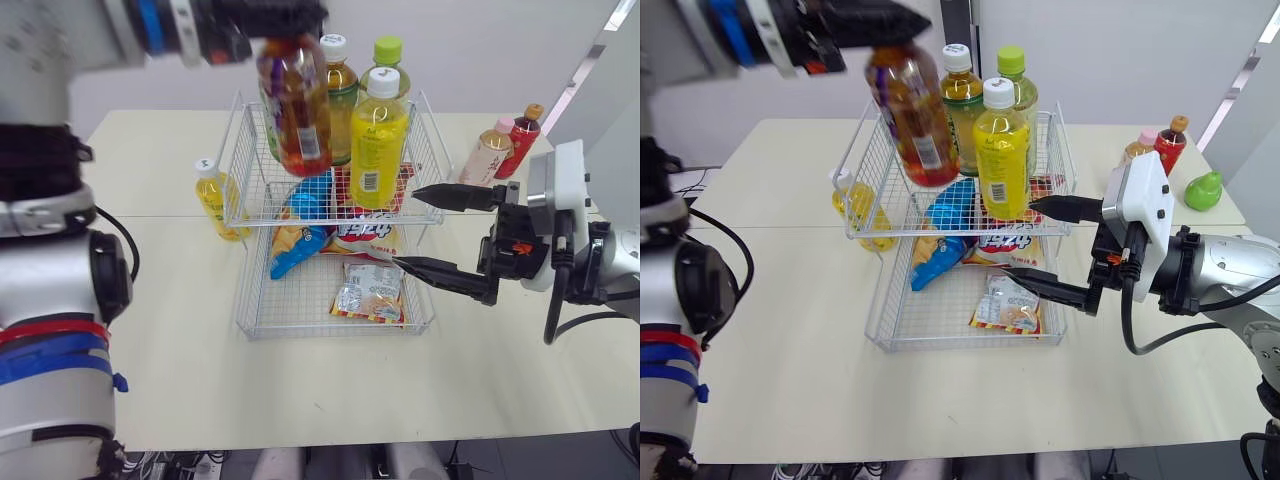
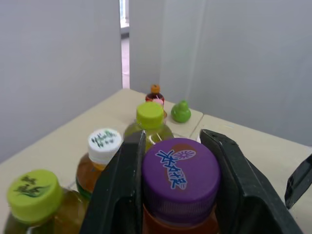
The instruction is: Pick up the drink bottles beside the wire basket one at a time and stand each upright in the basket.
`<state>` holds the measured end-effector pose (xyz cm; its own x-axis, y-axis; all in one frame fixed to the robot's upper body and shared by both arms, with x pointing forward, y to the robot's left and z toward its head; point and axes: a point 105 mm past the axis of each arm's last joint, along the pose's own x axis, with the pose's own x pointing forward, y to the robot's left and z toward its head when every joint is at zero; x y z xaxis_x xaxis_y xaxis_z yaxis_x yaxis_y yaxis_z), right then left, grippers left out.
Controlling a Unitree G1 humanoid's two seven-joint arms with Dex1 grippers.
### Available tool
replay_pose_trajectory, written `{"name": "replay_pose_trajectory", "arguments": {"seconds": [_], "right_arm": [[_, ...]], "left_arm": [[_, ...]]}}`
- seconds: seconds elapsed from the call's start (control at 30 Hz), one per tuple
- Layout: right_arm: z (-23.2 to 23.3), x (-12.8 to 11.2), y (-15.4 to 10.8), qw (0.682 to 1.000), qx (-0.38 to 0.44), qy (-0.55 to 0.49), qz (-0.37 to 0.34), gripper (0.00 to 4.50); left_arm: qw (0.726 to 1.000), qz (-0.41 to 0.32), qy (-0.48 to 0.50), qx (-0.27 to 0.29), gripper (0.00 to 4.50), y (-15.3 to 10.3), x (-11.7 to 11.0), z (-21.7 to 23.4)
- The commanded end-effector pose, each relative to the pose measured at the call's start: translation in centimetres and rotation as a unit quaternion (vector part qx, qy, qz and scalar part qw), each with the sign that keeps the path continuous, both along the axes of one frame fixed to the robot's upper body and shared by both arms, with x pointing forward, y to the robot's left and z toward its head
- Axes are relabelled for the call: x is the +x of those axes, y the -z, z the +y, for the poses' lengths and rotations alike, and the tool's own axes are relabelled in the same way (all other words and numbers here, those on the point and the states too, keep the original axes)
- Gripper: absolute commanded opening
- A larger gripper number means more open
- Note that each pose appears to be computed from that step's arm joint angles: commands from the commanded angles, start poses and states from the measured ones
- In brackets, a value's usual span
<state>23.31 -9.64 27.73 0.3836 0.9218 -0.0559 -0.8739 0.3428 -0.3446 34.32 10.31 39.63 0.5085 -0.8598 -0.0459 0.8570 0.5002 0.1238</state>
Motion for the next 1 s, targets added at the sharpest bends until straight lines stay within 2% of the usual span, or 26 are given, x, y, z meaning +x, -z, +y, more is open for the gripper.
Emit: {"name": "replay_pose_trajectory", "arguments": {"seconds": [0.03, 0.33, 0.67, 0.73, 0.77, 0.87, 1.0], "right_arm": [[-0.1, -0.2, -1.1, 1.000, 0.005, 0.007, -0.029, 4.50], [-0.2, 0.2, -1.3, 0.999, 0.008, 0.018, -0.030, 4.50], [-0.5, 0.5, -1.5, 0.999, 0.012, 0.036, -0.039, 4.50], [-0.7, 0.8, -1.9, 0.998, 0.020, 0.046, -0.049, 4.50], [-0.7, 0.9, -2.0, 0.997, 0.023, 0.051, -0.053, 4.50], [-0.8, 1.1, -2.1, 0.997, 0.023, 0.055, -0.056, 4.50], [-2.6, 0.9, -3.6, 0.996, 0.020, 0.061, -0.062, 4.50]], "left_arm": [[0.998, -0.063, 0.017, -0.012, 1.36, -1.7, -0.9, -1.0], [0.996, -0.080, 0.025, 0.001, 1.36, 0.0, 0.4, -2.0], [0.997, -0.066, 0.042, 0.007, 1.36, 1.1, 1.0, -2.5], [0.996, -0.068, 0.049, 0.009, 2.09, 1.1, 0.9, -2.5], [0.996, -0.067, 0.052, 0.009, 2.30, 1.0, 0.8, -2.5], [0.996, -0.070, 0.057, 0.009, 3.28, 0.9, 0.7, -2.5], [0.994, -0.084, 0.063, 0.006, 4.48, 0.3, 0.2, -2.2]]}}
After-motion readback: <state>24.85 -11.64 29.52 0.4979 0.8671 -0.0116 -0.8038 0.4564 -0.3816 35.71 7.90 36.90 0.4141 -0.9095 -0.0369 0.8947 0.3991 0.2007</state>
